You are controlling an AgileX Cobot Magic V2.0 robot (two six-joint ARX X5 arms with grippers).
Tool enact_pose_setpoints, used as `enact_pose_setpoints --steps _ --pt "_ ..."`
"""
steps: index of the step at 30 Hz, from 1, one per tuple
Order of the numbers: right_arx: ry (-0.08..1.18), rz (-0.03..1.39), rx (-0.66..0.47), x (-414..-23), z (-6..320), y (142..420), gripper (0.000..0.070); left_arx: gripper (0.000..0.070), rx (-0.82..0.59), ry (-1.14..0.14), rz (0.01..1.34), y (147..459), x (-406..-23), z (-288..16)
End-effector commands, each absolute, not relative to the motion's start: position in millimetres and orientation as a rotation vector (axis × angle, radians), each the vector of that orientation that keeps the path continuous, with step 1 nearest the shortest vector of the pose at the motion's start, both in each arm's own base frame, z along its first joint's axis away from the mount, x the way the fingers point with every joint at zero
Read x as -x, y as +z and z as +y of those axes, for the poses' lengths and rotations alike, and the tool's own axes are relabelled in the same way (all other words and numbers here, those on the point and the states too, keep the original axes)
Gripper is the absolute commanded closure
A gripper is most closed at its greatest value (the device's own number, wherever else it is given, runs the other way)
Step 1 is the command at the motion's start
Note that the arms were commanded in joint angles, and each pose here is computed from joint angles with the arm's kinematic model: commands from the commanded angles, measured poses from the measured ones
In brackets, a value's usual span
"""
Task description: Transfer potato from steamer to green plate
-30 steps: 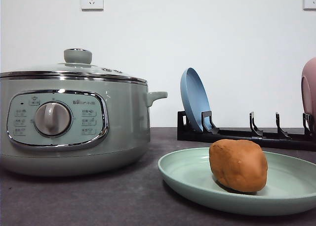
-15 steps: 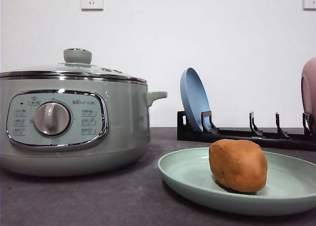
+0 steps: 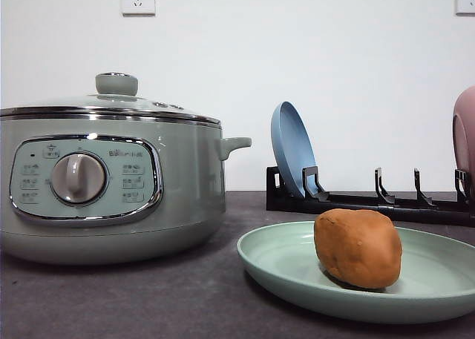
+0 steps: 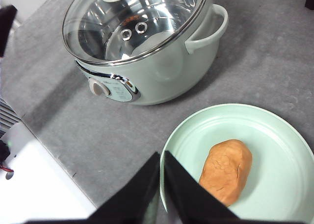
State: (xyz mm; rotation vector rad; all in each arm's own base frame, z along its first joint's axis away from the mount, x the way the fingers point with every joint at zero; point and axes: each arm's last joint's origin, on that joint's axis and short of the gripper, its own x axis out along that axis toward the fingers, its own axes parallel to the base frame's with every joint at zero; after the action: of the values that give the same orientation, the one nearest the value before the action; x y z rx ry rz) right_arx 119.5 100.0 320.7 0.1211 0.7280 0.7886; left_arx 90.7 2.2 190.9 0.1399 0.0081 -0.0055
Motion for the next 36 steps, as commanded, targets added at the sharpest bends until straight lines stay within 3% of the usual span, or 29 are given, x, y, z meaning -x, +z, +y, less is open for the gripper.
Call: enact_pose_setpoints --steps 1,21,36 --pt "0.808 0.703 -0.116 -119 102 326 0.0700 0.0698 -0.145 0.000 0.004 188 -91 2" --pt "0.808 0.703 -0.117 -119 102 326 0.0700 0.0698 -0.076 -0.009 0.174 150 -96 3" --pt "0.808 0.703 -0.116 -119 102 326 0.0700 0.0698 -0.074 -0.009 0.178 149 -96 3"
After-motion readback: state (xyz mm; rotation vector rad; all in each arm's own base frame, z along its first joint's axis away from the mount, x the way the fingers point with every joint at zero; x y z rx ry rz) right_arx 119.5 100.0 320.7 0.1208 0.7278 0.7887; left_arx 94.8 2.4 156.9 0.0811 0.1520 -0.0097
